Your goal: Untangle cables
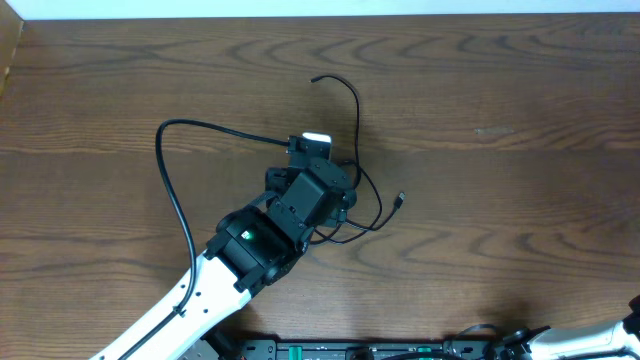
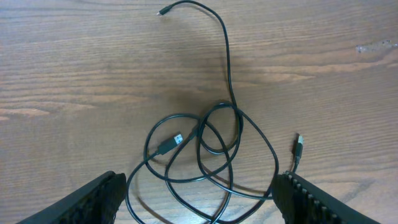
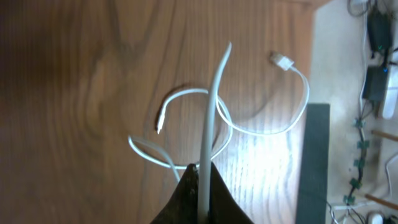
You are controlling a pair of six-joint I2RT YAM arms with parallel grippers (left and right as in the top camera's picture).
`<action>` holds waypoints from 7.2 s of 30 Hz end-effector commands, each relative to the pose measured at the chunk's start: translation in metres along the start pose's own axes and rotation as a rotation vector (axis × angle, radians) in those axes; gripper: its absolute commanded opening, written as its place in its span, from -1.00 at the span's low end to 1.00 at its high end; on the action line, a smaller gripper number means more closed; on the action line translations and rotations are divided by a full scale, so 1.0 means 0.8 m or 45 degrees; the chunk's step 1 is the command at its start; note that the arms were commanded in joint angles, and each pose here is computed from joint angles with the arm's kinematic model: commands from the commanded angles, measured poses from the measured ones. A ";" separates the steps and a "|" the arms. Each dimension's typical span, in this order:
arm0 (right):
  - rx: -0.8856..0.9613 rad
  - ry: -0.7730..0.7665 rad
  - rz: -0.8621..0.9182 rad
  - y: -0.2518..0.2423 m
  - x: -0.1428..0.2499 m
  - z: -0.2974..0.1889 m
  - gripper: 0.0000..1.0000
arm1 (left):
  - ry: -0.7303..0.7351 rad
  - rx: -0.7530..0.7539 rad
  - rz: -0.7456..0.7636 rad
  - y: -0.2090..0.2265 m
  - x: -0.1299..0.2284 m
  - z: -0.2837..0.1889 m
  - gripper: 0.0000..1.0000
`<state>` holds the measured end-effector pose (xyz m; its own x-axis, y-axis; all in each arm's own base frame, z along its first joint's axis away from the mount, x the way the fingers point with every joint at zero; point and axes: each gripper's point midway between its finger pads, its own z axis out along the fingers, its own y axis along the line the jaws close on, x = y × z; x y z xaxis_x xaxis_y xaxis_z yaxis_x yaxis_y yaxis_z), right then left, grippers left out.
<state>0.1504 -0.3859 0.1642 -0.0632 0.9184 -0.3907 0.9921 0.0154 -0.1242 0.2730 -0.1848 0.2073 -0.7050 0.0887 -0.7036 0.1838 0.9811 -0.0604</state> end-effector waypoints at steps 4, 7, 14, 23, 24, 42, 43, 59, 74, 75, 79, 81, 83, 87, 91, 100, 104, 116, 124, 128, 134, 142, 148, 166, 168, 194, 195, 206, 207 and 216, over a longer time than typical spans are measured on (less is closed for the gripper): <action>-0.071 0.033 -0.093 0.019 0.030 0.051 -0.98 | 0.010 -0.018 0.021 0.004 0.003 0.003 0.60; -0.076 0.019 -0.088 0.021 0.033 0.063 -0.97 | 0.007 -0.017 0.020 0.003 0.002 0.003 0.60; -0.083 0.015 -0.076 0.024 0.042 0.089 -0.94 | 0.003 -0.014 0.008 0.003 0.001 0.003 0.60; -0.151 0.109 -0.130 0.052 0.062 0.127 -0.93 | 0.034 0.044 -0.027 -0.007 0.006 0.003 0.62; -0.155 0.107 -0.134 0.055 0.063 0.129 -0.93 | 0.037 0.050 -0.030 -0.008 0.007 0.003 0.61; -0.225 0.063 -0.232 0.101 0.043 0.085 -0.75 | 0.036 0.057 -0.036 -0.010 0.006 0.003 0.61; -0.224 0.068 -0.222 0.100 0.042 0.082 -0.70 | 0.036 0.059 -0.035 -0.011 0.007 0.002 0.61; -0.239 -0.031 -0.117 0.073 0.019 -0.011 0.14 | 0.064 0.056 -0.010 -0.012 0.015 0.001 0.62; -0.384 -0.129 -0.154 0.079 0.032 -0.098 0.47 | 0.138 0.053 0.012 -0.009 0.032 -0.001 0.61; -0.375 -0.126 -0.162 0.079 0.035 -0.098 0.50 | 0.143 0.052 0.014 -0.008 0.033 -0.001 0.61; -0.181 -0.122 -0.059 0.048 0.040 -0.091 0.61 | 0.149 0.054 0.027 -0.009 0.036 -0.002 0.61; -0.130 -0.116 -0.015 0.038 0.042 -0.089 0.73 | 0.149 0.053 0.033 -0.009 0.036 -0.002 0.61; -0.136 -0.111 -0.017 0.039 0.043 -0.089 0.75 | 0.144 0.056 0.048 -0.009 0.035 -0.003 0.61; -0.155 -0.116 -0.045 0.050 0.048 -0.093 0.95 | 0.111 0.050 0.056 -0.007 0.028 -0.007 0.61; -0.192 -0.137 -0.081 0.069 0.051 -0.099 0.98 | -0.005 0.063 0.068 -0.006 0.003 -0.018 0.61; -0.734 0.057 -0.366 0.181 0.119 -0.147 0.99 | -0.318 -0.070 -0.058 0.028 -0.057 -0.057 0.61; -0.850 -0.040 -0.571 0.212 0.141 -0.187 0.98 | -0.381 -0.077 -0.090 0.040 -0.064 -0.078 0.61; -0.992 -0.267 -0.786 0.188 0.169 -0.279 0.98 | -0.555 -0.095 -0.189 0.084 -0.073 -0.147 0.62; -1.197 -0.443 -1.043 0.178 0.253 -0.323 0.99 | -0.592 -0.402 -0.268 0.165 -0.039 -0.186 0.62; -1.230 -0.353 -1.088 0.170 0.307 -0.298 0.98 | -0.562 -0.449 -0.307 0.182 -0.020 -0.192 0.62; -1.272 -0.136 -1.169 0.161 0.378 -0.257 0.99 | -0.496 -0.484 -0.375 0.194 0.004 -0.189 0.62; -1.423 -0.068 -1.634 0.158 0.475 -0.243 0.99 | -0.378 -0.379 -0.391 0.177 0.023 -0.175 0.75; -1.467 -0.100 -1.733 0.161 0.496 -0.254 0.98 | -0.273 -0.256 -0.293 0.154 0.033 -0.165 0.80; -1.378 0.185 -1.817 0.167 0.536 -0.213 0.99 | -0.176 -0.231 -0.088 0.104 0.017 -0.106 0.95; -1.380 0.181 -1.829 0.167 0.536 -0.213 0.99 | -0.115 -0.117 0.052 0.073 0.017 -0.088 0.95; -1.207 0.158 -1.889 0.149 0.525 -0.187 0.99 | 0.039 0.283 -0.171 0.131 -0.027 0.006 0.94; -1.205 0.160 -1.890 0.149 0.526 -0.187 0.99 | 0.039 0.291 -0.194 0.136 -0.027 0.005 0.94; -1.199 0.175 -1.853 0.149 0.525 -0.187 0.99 | 0.133 0.340 -0.178 0.123 -0.011 0.019 0.96; -1.201 0.174 -1.852 0.150 0.525 -0.187 0.98 | 0.175 0.344 -0.184 0.122 -0.004 0.028 0.96; -1.207 0.170 -1.843 0.152 0.525 -0.188 0.99 | 0.476 0.390 -0.182 0.093 0.052 0.092 0.95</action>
<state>0.2606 0.0594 0.1233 -0.9247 -0.0321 -0.3792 -0.1444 0.9515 0.2716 0.3128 -0.1063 0.1376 -0.9067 0.0231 -0.4211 0.1935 0.9099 -0.3668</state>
